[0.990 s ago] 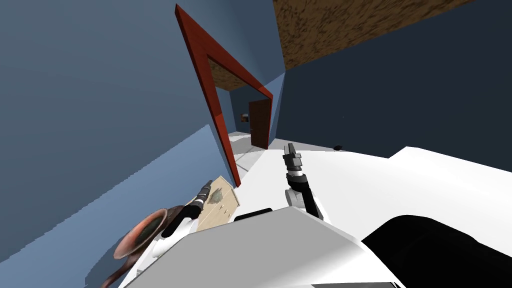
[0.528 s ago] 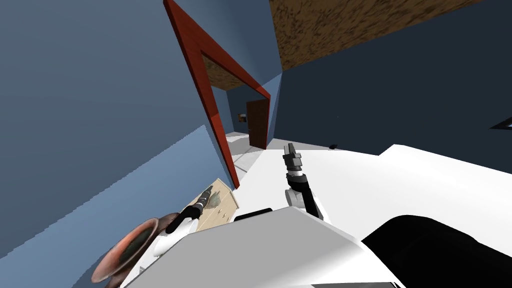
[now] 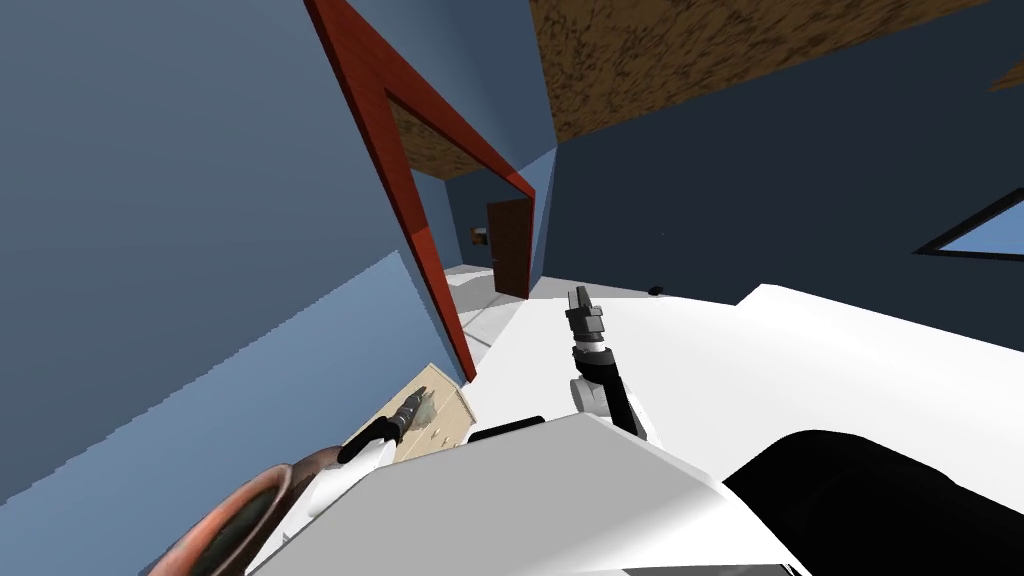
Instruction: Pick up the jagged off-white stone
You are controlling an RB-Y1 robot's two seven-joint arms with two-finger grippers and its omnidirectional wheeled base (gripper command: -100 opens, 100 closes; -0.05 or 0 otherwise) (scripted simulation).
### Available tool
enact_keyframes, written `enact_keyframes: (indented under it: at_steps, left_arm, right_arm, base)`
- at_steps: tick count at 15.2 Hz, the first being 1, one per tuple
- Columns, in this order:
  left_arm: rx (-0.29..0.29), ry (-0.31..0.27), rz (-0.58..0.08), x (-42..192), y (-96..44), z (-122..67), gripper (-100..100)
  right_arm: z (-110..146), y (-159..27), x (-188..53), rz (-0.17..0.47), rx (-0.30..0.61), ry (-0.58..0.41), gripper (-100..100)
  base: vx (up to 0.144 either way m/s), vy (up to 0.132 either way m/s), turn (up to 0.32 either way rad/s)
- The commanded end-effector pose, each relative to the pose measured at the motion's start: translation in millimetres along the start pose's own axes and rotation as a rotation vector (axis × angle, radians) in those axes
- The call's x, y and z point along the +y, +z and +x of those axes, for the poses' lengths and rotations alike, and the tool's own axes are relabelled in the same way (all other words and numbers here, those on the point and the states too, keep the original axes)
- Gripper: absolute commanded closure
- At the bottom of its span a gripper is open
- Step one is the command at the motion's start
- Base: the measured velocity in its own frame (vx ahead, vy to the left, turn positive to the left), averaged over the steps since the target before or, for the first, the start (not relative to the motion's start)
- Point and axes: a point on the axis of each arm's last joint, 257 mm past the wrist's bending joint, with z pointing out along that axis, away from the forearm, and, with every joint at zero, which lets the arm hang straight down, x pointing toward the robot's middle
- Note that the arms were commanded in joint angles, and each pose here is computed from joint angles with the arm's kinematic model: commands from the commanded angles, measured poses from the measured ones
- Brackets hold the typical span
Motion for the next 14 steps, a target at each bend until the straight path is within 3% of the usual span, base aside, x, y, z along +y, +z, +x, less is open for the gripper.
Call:
enact_keyframes:
  at_steps: [1, 7, 14]
  left_arm:
    - [0.025, 0.011, -0.050, 15.5, 3.5, 6.5, -100]
    - [0.110, 0.042, -0.202, 66.4, 7.7, 26.8, -100]
    - [0.204, 0.066, -0.342, 111.6, 3.0, 47.7, -100]
  right_arm:
    - [0.0, 0.0, 0.0, 0.000, 0.000, 0.000, 0]
    - [0.0, 0.0, 0.0, 0.000, 0.000, 0.000, 0]
    - [0.0, 0.0, 0.0, 0.000, 0.000, 0.000, 0]
  base:
    - [0.044, 0.011, -0.088]
    - [0.044, 0.011, -0.084]
    - [0.050, 0.019, -0.082]
